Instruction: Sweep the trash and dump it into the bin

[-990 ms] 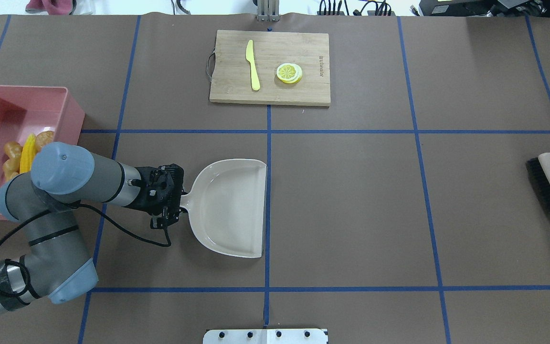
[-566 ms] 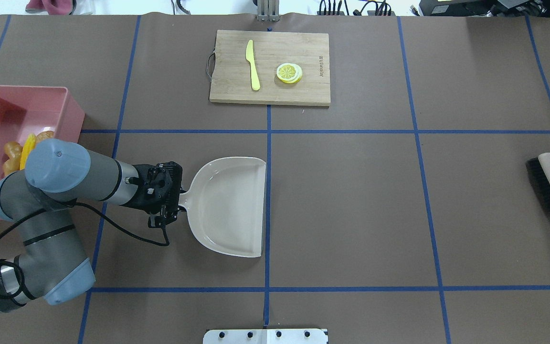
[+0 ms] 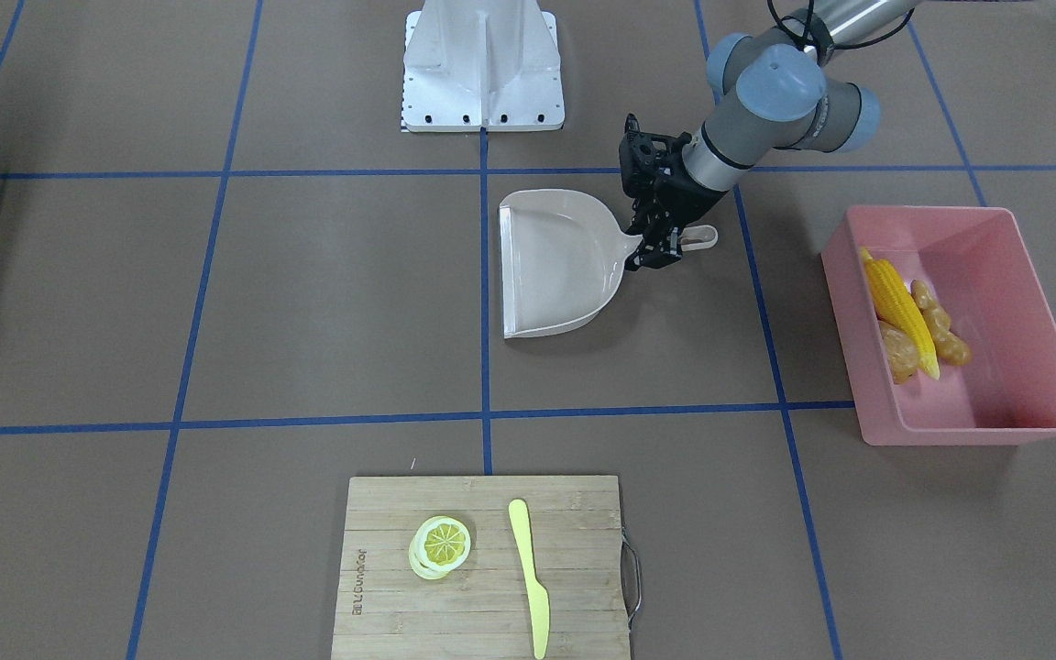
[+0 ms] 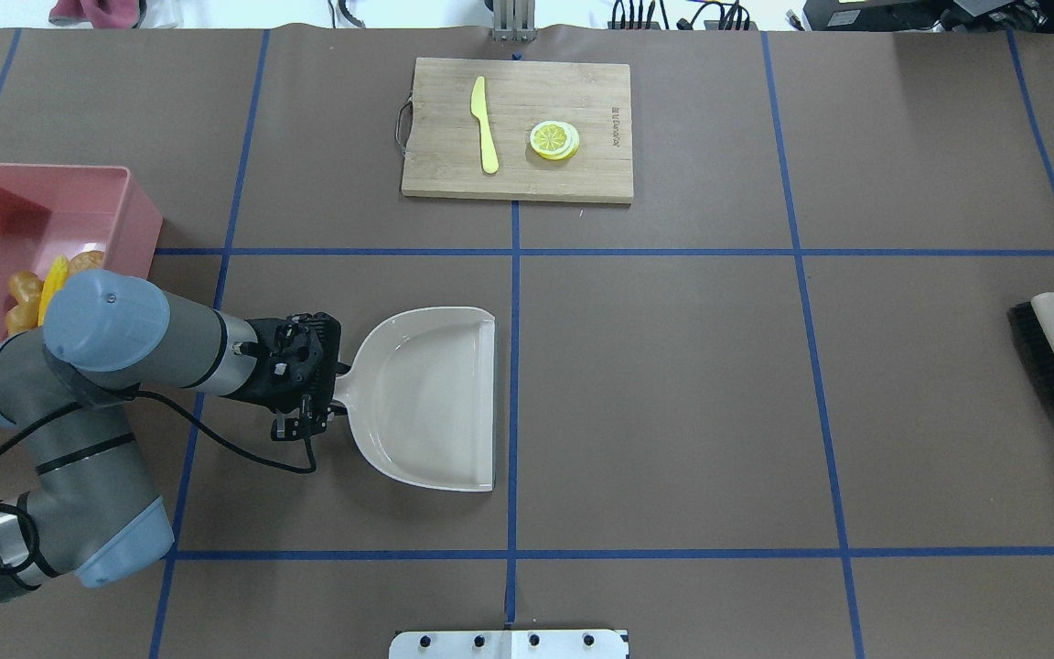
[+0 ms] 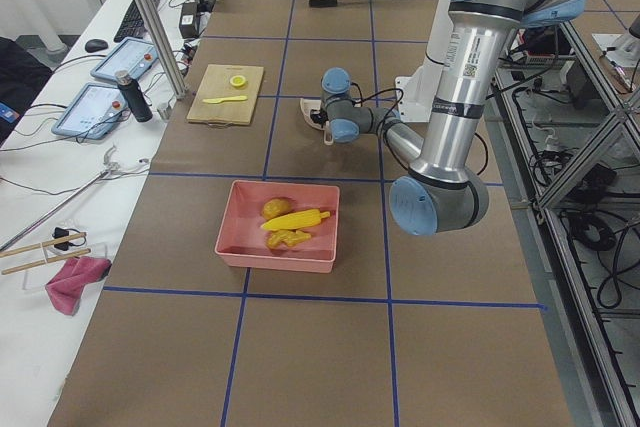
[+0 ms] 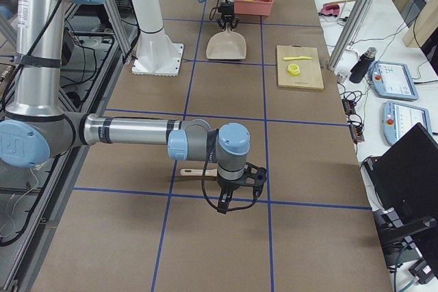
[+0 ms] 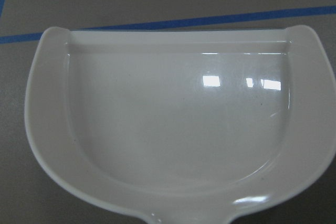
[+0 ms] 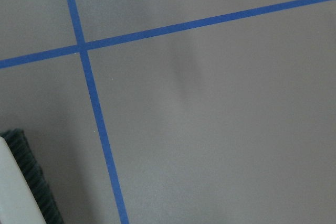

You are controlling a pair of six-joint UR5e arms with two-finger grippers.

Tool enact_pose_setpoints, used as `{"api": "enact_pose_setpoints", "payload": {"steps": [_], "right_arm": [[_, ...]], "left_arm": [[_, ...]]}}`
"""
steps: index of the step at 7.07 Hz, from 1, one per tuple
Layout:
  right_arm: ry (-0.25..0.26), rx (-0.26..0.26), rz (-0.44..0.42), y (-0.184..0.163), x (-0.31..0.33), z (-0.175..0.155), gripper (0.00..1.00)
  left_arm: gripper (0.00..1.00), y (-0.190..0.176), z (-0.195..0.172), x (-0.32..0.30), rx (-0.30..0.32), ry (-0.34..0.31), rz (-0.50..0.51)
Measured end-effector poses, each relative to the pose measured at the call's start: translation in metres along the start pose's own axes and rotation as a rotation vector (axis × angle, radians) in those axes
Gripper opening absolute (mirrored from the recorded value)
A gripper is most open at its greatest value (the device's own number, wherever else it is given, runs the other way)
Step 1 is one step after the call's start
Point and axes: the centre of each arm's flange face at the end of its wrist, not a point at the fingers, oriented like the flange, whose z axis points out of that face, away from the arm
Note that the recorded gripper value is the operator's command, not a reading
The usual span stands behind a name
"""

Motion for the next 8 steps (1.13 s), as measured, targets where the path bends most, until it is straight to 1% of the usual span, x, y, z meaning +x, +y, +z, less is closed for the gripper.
{"api": "enact_pose_setpoints", "payload": {"steps": [1,2,3,4,5,6,7,8], "right_arm": [[0.001,-0.003,0.002,0.000,0.001,0.001,1.00],[0.002,-0.005,0.004,0.000,0.002,0.003,1.00],[0.004,-0.009,0.007,0.000,0.003,0.005,1.00],[0.005,-0.014,0.010,0.000,0.006,0.007,1.00],[0.007,-0.019,0.014,0.000,0.007,0.010,1.00],[0.008,-0.022,0.016,0.000,0.009,0.012,1.00],[0.008,-0.023,0.016,0.000,0.009,0.012,1.00],[0.008,-0.023,0.017,0.000,0.009,0.012,1.00]], "left_arm": [[0.98,0.004,-0.003,-0.004,-0.006,-0.009,-0.009],[0.98,0.009,-0.014,-0.016,-0.008,-0.033,-0.022],[0.98,0.015,-0.035,-0.033,-0.011,-0.074,-0.041],[0.98,0.026,-0.067,-0.056,-0.025,-0.129,-0.073],[0.98,0.041,-0.099,-0.082,-0.054,-0.186,-0.118],[0.98,0.064,-0.132,-0.108,-0.088,-0.248,-0.170],[0.98,0.094,-0.162,-0.127,-0.124,-0.305,-0.224],[0.98,0.131,-0.187,-0.136,-0.167,-0.339,-0.295]]}}
